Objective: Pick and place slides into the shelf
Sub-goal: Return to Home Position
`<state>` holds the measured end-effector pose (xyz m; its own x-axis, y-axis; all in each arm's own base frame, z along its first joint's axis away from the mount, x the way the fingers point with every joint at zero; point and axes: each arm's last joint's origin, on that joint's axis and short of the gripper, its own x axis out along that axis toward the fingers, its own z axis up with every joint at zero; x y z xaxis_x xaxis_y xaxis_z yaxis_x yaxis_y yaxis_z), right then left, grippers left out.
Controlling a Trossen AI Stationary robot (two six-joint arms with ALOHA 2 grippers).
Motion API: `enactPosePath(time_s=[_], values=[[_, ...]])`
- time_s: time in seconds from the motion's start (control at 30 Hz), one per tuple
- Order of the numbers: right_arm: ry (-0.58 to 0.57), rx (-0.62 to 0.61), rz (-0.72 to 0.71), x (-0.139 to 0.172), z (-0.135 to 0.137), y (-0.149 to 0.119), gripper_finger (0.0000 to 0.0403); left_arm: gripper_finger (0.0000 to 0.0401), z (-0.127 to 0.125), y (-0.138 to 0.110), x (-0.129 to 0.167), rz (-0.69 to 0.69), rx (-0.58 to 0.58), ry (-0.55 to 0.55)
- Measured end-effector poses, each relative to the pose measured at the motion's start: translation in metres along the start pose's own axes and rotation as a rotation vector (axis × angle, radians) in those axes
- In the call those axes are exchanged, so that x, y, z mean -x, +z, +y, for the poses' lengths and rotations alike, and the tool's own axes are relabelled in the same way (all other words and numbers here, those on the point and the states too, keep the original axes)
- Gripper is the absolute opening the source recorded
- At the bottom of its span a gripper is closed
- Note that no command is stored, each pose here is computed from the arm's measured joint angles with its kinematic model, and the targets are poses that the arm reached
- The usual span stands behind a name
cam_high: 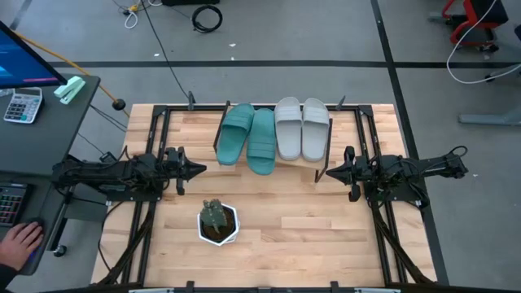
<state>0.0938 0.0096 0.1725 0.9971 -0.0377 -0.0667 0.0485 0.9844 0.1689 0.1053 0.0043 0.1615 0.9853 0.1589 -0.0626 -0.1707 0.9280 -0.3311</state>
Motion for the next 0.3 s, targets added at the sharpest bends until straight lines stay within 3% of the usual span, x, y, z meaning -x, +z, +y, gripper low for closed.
enactPosePath(time_s=[0.3], values=[[0.0, 0.0, 0.0, 0.0, 0.0, 0.0, 0.0018, 0.004, 0.0, 0.0, 0.0, 0.0, 0.0, 0.0]])
